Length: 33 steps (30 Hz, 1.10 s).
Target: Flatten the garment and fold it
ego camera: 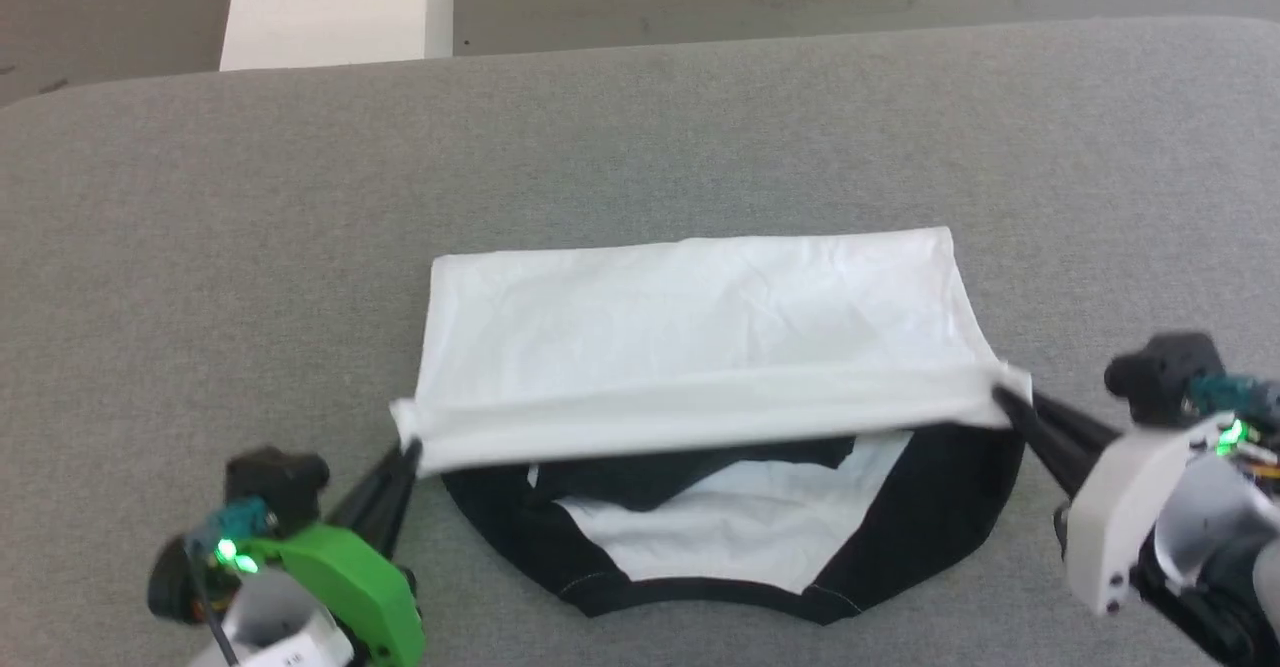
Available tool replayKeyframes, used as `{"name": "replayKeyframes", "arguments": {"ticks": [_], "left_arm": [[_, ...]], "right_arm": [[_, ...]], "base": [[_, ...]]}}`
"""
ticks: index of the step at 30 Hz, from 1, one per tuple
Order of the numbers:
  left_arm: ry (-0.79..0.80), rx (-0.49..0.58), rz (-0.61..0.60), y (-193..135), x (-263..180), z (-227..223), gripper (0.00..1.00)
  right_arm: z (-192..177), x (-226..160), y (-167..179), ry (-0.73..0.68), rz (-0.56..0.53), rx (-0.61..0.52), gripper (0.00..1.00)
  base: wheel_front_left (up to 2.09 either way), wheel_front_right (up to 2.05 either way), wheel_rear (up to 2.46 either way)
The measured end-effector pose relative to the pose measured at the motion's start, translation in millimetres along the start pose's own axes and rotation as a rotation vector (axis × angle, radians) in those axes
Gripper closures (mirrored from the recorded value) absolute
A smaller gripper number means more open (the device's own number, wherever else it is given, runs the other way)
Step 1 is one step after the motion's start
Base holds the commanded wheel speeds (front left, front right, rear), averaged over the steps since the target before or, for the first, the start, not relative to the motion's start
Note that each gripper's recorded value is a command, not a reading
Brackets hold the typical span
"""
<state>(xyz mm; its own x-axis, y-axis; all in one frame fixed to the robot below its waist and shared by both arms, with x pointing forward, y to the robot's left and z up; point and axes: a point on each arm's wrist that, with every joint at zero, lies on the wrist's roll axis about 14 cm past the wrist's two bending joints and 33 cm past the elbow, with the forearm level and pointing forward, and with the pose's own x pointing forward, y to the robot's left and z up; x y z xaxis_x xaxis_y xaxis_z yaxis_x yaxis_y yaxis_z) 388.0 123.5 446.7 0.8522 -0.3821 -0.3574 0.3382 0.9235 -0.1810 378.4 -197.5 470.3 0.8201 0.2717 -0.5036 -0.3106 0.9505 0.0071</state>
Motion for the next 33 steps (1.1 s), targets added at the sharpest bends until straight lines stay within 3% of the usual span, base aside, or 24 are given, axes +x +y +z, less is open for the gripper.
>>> {"name": "replayKeyframes", "arguments": {"ticks": [9, 17, 18, 19, 20, 21, 28, 33], "left_arm": [[0.173, -0.052, -0.050, -20, -16, -62, 1.00], [0.234, -0.056, -0.063, -26, -17, -86, 1.00], [0.238, -0.058, -0.059, -25, -18, -88, 0.92], [0.238, -0.058, -0.057, -25, -17, -88, 0.52], [0.239, -0.060, -0.055, -25, -18, -88, 0.00], [0.237, -0.065, -0.052, -25, -18, -88, 0.00], [0.163, -0.117, 0.006, -26, -25, -76, 0.00], [-0.048, -0.095, 0.118, -2, -36, -39, 0.00]], "right_arm": [[-47, -10, -2, 0.178, -0.041, -0.047, 1.00], [-83, -4, 16, 0.295, 0.012, -0.044, 1.00], [-86, -4, 17, 0.306, 0.014, -0.038, 1.00], [-88, -4, 17, 0.312, 0.014, -0.035, 0.82], [-89, -5, 17, 0.314, 0.014, -0.035, 0.47], [-90, -6, 17, 0.316, 0.011, -0.034, 0.00], [-88, -19, 8, 0.269, -0.041, 0.016, 0.00], [-64, -27, 1, 0.116, -0.105, 0.097, 0.00]], "base": [[0.00, 0.00, 0.00], [0.00, 0.00, 0.00], [0.00, 0.00, 0.00], [0.00, 0.00, 0.00], [0.00, 0.00, 0.00], [0.00, 0.00, 0.00], [0.00, 0.00, 0.00], [0.00, 0.00, 0.00]]}}
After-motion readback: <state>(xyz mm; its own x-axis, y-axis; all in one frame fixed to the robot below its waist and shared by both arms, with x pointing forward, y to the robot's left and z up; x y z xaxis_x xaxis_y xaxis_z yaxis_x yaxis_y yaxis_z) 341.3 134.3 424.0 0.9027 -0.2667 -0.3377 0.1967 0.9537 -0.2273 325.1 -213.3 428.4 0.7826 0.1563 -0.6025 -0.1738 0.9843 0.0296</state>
